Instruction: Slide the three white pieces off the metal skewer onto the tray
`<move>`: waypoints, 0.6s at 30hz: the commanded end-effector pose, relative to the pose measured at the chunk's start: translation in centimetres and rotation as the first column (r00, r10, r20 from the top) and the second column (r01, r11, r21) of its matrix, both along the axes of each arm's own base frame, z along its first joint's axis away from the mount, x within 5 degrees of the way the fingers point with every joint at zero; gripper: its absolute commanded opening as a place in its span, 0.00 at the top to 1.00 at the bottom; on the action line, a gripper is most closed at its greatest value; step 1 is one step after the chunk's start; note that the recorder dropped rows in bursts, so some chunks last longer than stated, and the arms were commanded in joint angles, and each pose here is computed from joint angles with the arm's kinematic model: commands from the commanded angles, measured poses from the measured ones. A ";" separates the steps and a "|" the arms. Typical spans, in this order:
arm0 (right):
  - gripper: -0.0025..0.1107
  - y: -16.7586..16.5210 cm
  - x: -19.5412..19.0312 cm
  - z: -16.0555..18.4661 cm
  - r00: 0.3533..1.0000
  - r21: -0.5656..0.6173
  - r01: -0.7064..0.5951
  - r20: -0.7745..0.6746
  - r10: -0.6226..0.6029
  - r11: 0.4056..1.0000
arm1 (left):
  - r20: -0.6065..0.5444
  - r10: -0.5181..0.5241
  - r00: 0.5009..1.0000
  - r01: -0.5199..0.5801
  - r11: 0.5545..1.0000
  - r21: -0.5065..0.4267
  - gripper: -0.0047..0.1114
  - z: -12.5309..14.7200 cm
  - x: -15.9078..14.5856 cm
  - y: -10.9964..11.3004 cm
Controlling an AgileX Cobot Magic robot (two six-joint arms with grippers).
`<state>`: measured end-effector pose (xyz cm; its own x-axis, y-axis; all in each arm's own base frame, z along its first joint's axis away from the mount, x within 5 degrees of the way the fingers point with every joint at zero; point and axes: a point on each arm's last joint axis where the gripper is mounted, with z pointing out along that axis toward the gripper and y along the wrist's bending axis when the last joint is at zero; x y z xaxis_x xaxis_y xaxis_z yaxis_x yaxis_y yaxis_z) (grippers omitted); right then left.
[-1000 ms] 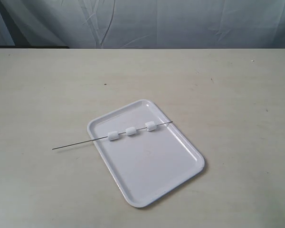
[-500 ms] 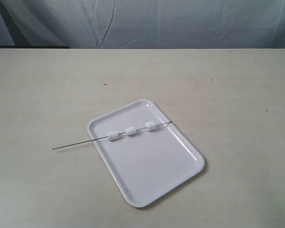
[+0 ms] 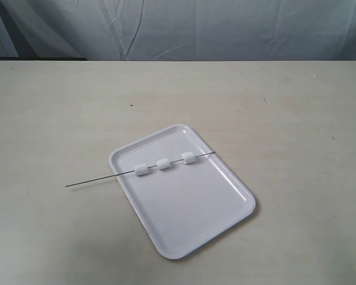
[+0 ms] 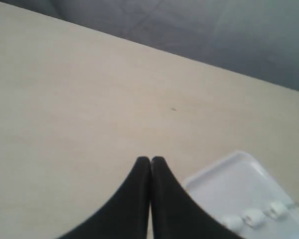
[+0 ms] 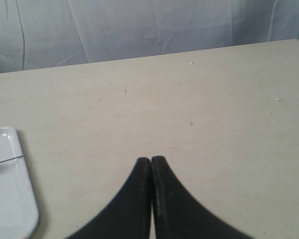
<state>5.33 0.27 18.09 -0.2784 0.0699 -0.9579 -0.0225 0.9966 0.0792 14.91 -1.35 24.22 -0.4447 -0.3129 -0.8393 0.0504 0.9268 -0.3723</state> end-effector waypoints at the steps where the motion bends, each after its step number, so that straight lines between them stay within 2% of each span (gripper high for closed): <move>1: 0.98 0.0 0.0 0.0 1.000 -0.006 -0.003 0.005 0.003 1.000 | -0.001 0.150 0.989 -0.150 0.989 0.009 0.96 0.0 0.7 1.3; 7: 0.98 0.0 0.0 0.0 1.000 -0.006 -0.003 0.007 0.003 1.000 | -0.087 0.201 0.976 -0.197 0.979 0.046 0.96 -1.5 1.9 1.9; 11: 0.98 0.0 0.0 0.0 1.000 -0.006 -0.003 0.007 0.003 1.000 | -0.204 0.129 0.971 -0.129 0.992 0.014 0.96 -3.3 2.7 1.3; 14: 0.98 0.0 0.0 0.0 1.000 -0.006 -0.003 0.007 0.003 1.000 | -0.308 0.015 0.951 -0.038 0.997 -0.069 0.96 -4.9 3.2 0.2; 18: 0.98 0.0 0.0 0.0 1.000 -0.006 -0.003 0.007 0.003 1.000 | -0.410 -0.157 0.898 0.039 0.959 -0.281 0.96 -6.4 3.5 -1.6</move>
